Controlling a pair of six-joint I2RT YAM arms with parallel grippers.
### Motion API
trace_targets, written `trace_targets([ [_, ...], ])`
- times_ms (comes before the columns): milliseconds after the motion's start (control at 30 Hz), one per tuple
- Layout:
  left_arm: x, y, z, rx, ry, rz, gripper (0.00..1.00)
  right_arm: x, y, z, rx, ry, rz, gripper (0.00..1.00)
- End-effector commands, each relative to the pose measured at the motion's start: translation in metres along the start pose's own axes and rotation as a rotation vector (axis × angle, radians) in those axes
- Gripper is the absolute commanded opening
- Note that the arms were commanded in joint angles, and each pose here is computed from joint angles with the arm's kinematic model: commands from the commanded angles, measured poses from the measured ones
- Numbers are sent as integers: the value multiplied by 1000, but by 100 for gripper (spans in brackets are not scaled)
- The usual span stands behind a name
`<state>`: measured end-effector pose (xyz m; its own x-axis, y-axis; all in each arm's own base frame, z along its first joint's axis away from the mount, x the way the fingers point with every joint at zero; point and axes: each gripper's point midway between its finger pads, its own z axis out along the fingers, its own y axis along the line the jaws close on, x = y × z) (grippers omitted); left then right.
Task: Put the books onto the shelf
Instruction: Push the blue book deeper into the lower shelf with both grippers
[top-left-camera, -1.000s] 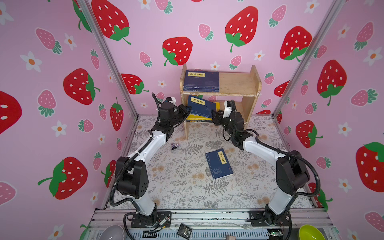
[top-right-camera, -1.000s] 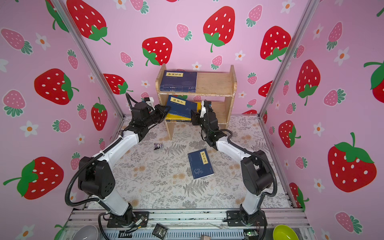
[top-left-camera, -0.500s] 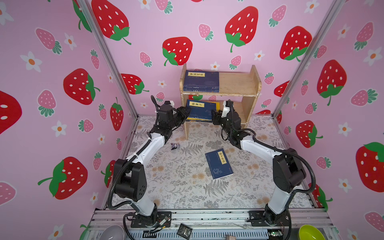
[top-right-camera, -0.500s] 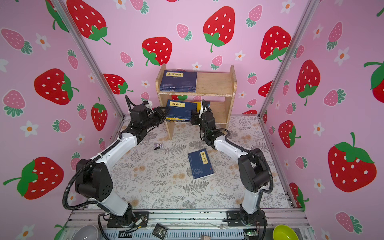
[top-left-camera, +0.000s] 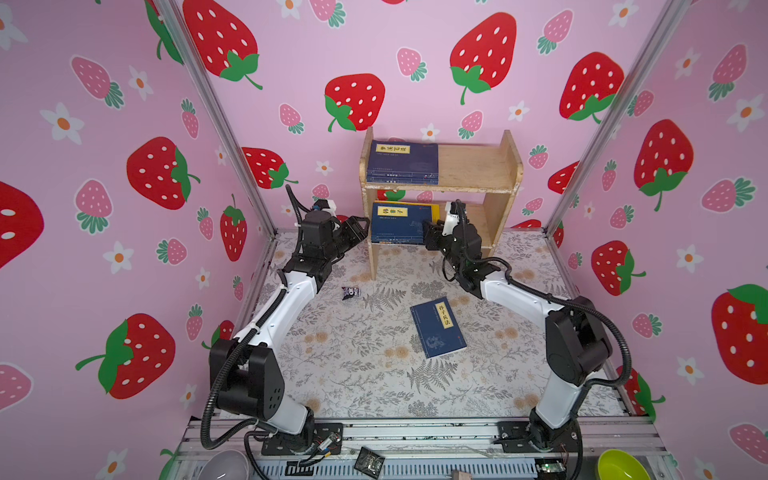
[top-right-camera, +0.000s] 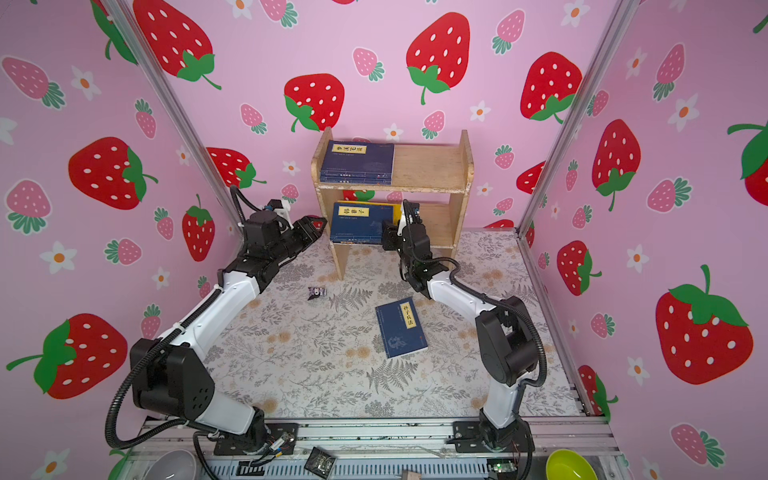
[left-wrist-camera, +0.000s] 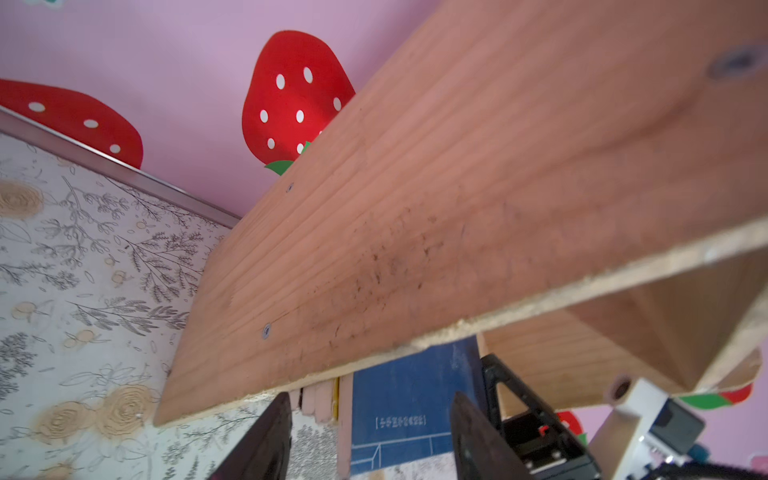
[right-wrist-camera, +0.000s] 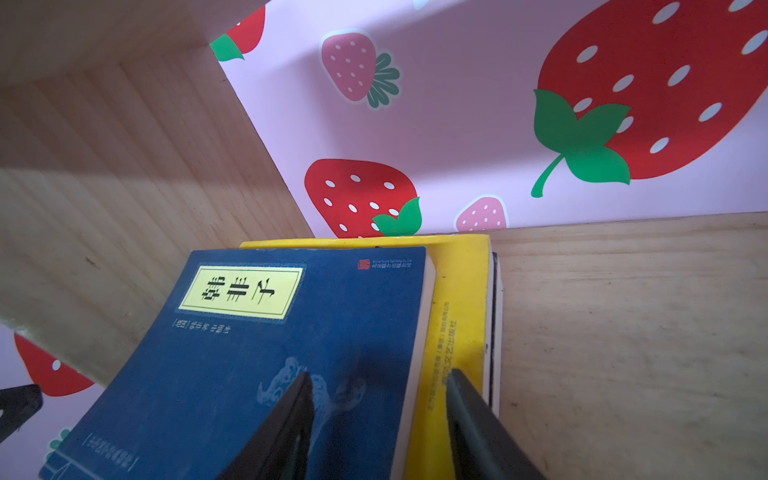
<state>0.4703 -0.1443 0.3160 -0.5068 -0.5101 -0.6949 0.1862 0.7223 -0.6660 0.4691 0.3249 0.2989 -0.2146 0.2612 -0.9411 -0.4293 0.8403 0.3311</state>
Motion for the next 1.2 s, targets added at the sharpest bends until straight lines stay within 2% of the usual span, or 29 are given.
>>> trace_targets([
  [0, 23, -6, -10, 52, 106, 274, 62, -17, 15, -11, -42, -18, -44, 56],
  [167, 38, 7, -2, 25, 175, 313, 59, -24, 20, -10, -53, -11, -53, 56],
  [267, 39, 14, 3, -2, 166, 311, 52, -23, 23, -10, -72, -6, -38, 55],
  [567, 48, 10, 7, 3, 175, 353, 50, -20, 28, -8, -97, 7, -19, 53],
  [767, 53, 15, 14, -34, 195, 378, 42, -17, 29, -6, -105, 13, -12, 52],
  [1167, 35, 20, 28, -73, 107, 344, 35, -16, 33, 0, -124, 16, -16, 55],
])
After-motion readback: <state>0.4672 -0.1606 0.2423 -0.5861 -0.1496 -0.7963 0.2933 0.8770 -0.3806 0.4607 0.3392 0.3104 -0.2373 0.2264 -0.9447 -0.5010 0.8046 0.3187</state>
